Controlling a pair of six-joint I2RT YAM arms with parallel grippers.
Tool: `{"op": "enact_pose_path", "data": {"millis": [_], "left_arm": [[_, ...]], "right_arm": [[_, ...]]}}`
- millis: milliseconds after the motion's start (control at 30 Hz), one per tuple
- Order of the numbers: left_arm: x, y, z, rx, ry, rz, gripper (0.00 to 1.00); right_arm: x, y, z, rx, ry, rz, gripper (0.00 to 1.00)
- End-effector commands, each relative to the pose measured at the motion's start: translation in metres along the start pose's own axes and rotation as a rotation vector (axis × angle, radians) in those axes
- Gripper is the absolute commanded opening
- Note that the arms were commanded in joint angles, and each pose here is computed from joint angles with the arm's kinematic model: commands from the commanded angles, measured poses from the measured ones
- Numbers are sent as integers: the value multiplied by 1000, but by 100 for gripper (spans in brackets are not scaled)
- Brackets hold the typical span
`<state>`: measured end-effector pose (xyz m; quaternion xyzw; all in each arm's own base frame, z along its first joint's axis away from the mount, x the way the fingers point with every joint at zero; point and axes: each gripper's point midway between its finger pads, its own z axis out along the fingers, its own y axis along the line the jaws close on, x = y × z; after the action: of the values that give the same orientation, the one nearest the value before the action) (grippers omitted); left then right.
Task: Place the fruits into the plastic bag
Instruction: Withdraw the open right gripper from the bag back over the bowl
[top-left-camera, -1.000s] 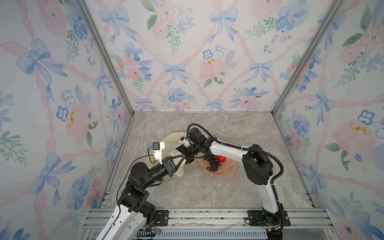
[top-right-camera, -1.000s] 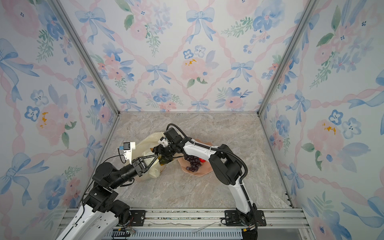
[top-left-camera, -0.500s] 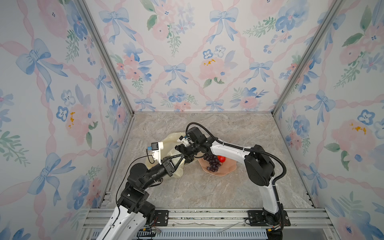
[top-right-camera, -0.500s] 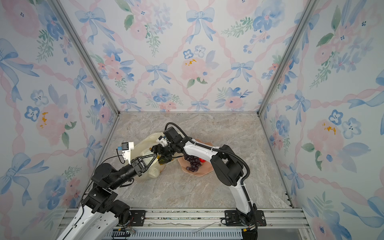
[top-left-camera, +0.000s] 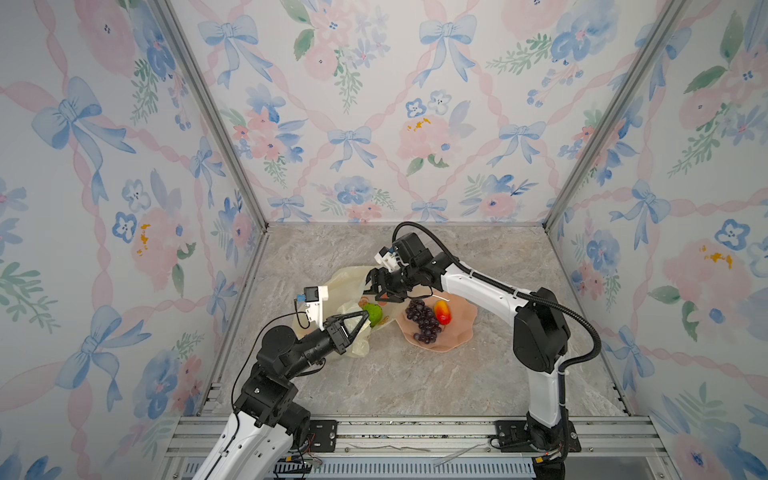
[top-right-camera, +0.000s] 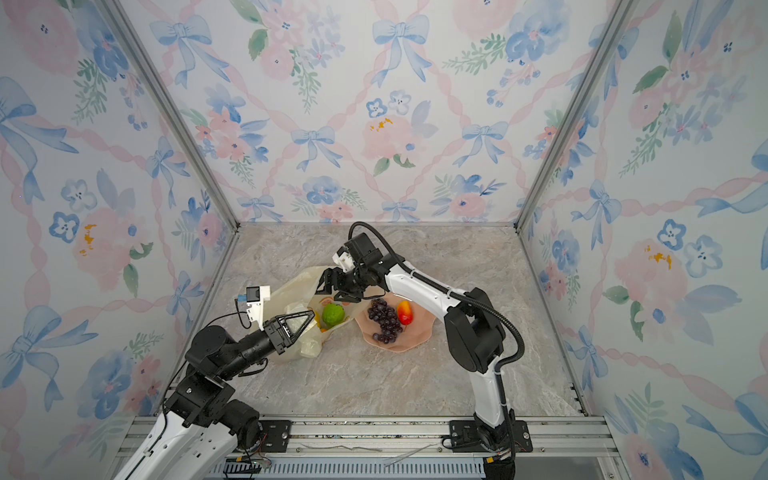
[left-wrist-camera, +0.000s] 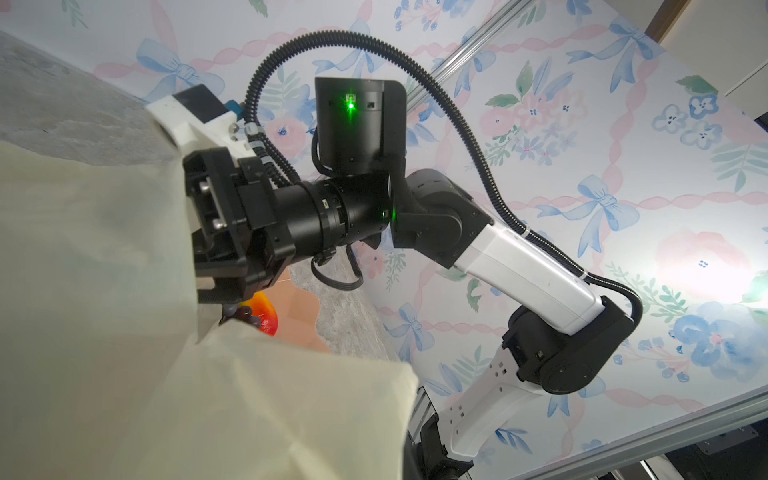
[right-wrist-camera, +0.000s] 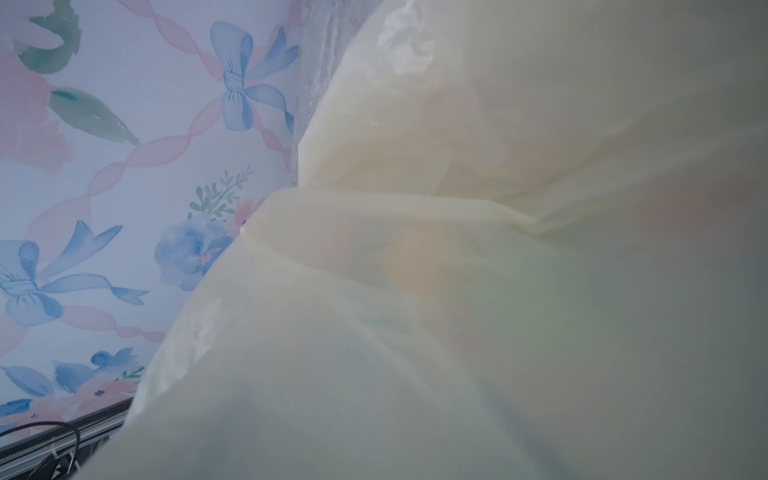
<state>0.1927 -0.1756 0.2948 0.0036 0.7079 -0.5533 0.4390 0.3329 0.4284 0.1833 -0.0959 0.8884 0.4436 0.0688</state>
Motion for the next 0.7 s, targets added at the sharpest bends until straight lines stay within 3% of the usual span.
{"op": "enact_pose_path", "data": {"millis": [0, 300, 667], "left_arm": [[-3, -2, -2, 0, -12, 10, 0], [-4, 3, -1, -6, -34, -13, 0], [-4, 10, 0, -15, -56, -22, 0]], "right_arm": [[-34, 5, -27, 10, -105, -45, 81], [-95, 22, -29, -186, -222, -2, 81], [-95, 43, -49, -262, -235, -7, 81]]}}
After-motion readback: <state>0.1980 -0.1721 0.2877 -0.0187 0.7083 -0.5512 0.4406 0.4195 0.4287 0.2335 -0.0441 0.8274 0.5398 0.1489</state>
